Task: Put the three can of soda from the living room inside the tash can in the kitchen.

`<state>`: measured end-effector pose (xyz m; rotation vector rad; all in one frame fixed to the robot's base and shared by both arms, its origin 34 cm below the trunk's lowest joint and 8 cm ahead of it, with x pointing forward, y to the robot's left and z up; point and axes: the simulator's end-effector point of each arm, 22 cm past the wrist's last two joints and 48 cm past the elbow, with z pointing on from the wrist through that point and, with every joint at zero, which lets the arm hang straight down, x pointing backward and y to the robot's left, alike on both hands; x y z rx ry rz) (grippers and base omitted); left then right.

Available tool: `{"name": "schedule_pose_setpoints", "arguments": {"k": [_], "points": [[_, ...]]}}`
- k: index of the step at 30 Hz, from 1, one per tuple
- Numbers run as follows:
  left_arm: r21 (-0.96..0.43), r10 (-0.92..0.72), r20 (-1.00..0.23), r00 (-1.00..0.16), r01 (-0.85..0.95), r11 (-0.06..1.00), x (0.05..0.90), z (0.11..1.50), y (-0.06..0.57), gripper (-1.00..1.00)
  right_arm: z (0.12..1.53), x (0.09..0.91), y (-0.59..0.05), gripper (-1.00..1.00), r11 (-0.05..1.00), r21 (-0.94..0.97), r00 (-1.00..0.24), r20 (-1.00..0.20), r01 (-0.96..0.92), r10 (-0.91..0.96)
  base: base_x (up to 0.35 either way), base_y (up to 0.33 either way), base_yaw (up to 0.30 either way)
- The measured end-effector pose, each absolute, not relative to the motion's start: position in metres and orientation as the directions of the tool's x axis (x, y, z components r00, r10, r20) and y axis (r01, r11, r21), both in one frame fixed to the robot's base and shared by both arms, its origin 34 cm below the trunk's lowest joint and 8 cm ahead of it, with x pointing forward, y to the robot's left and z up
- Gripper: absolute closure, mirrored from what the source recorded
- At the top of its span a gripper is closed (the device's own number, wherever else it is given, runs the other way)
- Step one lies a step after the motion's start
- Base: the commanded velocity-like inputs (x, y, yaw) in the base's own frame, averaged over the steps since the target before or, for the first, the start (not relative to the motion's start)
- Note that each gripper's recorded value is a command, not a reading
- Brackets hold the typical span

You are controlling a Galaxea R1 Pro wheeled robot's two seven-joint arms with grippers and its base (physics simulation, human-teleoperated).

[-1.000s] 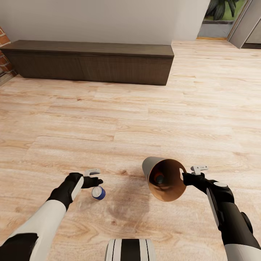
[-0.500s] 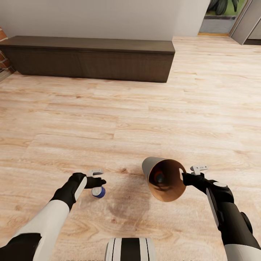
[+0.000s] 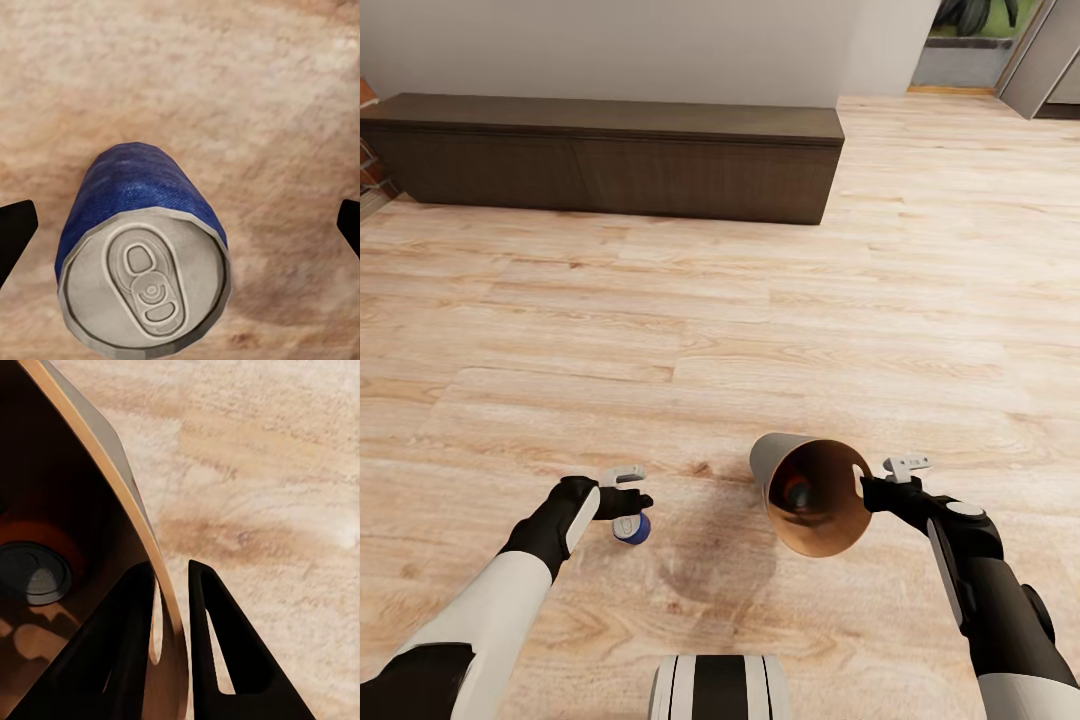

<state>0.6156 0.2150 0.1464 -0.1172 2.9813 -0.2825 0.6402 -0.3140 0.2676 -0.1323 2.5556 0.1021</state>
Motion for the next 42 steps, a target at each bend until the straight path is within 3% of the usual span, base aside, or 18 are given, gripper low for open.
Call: {"name": "schedule_pose_setpoints", "arguments": {"k": [25, 36, 42], "points": [[-0.186, -0.087, -0.127, -0.988, -0.063, 0.981, 0.613, 0.145, 0.216, -1.00, 0.318, 0.656, -0.315, 1.00, 0.995, 0.037, -0.828, -0.558, -0.091, -0.055, 0.000, 0.000, 0.000], [-0.188, -0.088, -0.119, -0.989, -0.065, 0.980, 0.610, 0.144, 0.216, -1.00, 0.340, 0.673, -0.344, 1.00, 0.999, 0.001, -0.859, -0.511, -0.041, -0.034, 0.000, 0.000, 0.000], [-0.185, -0.086, -0.114, -0.990, -0.064, 0.981, 0.608, 0.143, 0.216, -1.00, 0.373, 0.708, -0.368, 1.00, 0.999, -0.047, -0.835, -0.549, -0.022, -0.045, 0.000, 0.000, 0.000]]}}
